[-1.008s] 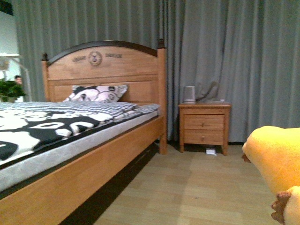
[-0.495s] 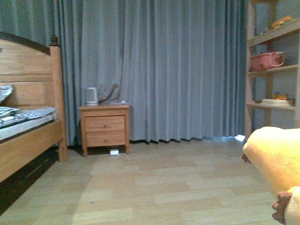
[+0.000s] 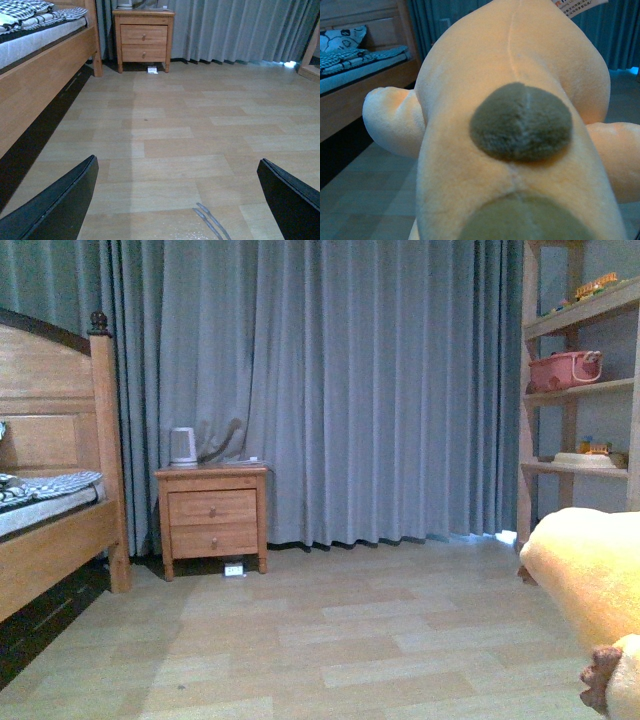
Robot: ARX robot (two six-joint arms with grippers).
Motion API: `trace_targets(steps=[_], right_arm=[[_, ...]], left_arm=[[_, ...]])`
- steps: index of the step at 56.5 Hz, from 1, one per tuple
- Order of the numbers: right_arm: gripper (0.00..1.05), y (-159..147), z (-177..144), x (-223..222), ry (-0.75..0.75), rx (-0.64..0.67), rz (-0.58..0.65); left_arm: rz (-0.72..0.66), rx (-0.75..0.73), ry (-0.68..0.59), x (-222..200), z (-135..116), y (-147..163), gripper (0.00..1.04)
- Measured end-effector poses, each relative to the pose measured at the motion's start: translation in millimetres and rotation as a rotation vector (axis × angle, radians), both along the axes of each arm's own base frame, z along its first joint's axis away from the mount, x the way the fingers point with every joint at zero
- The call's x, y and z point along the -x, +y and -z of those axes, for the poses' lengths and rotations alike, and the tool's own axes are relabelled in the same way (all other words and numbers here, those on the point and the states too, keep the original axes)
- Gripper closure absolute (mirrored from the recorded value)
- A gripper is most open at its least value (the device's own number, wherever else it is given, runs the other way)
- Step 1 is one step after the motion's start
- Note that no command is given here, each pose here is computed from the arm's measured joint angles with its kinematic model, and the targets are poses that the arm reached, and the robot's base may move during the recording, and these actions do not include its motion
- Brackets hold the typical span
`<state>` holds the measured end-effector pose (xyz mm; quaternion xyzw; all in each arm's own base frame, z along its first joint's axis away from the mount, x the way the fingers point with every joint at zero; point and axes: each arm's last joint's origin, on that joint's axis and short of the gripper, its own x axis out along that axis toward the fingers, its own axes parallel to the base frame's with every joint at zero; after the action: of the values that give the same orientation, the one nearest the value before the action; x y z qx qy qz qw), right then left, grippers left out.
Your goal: Put away toys
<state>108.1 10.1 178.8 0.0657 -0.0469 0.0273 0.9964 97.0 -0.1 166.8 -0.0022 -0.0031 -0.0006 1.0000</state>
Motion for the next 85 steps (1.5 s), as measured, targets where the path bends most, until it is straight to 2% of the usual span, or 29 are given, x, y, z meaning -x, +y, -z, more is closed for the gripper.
trace_targets(steps=[85], right_arm=[[0.86,0.2,0.1,-0.1,0.001,0.0,-0.002]], left_arm=[[-0.001,0.0,0.0,0.0,0.0,0.1,0.06]])
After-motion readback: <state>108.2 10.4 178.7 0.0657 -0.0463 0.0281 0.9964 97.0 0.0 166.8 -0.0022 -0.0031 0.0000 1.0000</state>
